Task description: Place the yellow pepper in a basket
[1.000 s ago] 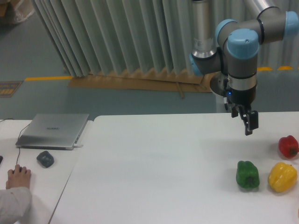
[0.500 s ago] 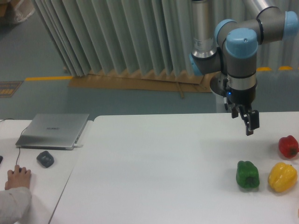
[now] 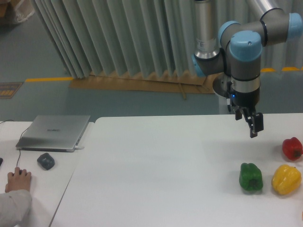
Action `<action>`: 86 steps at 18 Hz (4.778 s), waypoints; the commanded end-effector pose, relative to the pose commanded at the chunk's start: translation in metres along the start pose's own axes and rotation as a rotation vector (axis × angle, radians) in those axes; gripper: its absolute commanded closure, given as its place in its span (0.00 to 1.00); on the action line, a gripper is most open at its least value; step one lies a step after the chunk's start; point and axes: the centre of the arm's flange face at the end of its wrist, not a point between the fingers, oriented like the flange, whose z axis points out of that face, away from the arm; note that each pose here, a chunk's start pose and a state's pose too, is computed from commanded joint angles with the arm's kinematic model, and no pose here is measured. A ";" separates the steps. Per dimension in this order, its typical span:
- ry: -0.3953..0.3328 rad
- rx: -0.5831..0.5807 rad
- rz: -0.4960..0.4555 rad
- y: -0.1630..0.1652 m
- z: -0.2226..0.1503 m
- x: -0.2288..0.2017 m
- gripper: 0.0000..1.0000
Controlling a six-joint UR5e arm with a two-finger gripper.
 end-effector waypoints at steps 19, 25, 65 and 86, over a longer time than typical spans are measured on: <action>-0.106 -0.053 -0.172 0.035 0.015 -0.055 0.00; -0.039 -0.133 -0.239 0.045 0.064 -0.073 0.00; -0.034 -0.244 -0.276 0.043 0.158 -0.114 0.64; -0.042 -0.058 -0.013 0.117 0.052 -0.111 0.67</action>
